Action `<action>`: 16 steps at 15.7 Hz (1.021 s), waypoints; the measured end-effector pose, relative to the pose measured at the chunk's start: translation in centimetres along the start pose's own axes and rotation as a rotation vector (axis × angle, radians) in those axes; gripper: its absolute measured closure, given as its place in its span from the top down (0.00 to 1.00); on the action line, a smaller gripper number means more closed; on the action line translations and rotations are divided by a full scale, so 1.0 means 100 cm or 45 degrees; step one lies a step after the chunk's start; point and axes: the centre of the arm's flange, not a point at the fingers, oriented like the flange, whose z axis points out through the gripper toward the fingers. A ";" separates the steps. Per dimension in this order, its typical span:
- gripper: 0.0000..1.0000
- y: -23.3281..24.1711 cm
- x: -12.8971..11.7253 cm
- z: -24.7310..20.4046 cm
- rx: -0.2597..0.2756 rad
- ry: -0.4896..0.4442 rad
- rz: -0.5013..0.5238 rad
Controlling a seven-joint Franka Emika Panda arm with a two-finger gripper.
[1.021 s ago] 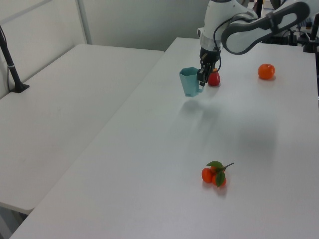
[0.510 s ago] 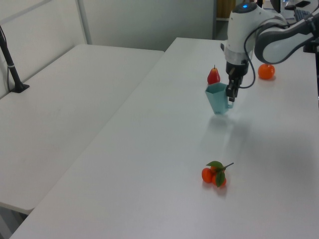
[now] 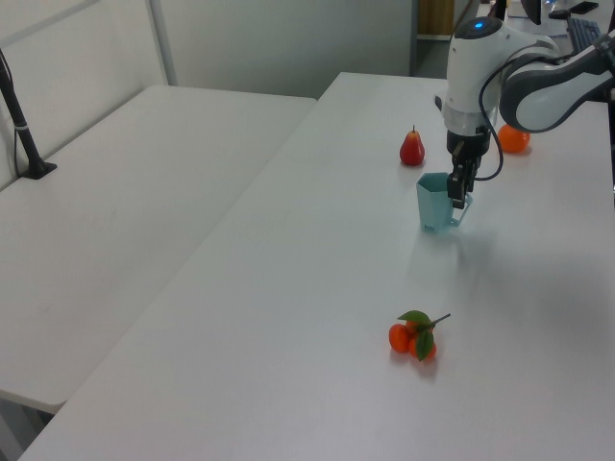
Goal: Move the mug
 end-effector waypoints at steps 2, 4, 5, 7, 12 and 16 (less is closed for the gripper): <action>0.83 -0.002 -0.002 -0.002 -0.014 -0.035 -0.007; 0.99 -0.004 0.000 -0.015 -0.029 -0.058 -0.010; 1.00 -0.002 0.006 -0.033 -0.035 -0.057 -0.006; 1.00 0.001 0.017 -0.064 -0.030 -0.013 0.006; 1.00 0.017 0.037 -0.145 0.005 0.044 -0.049; 1.00 0.026 0.032 -0.193 0.055 -0.014 -0.138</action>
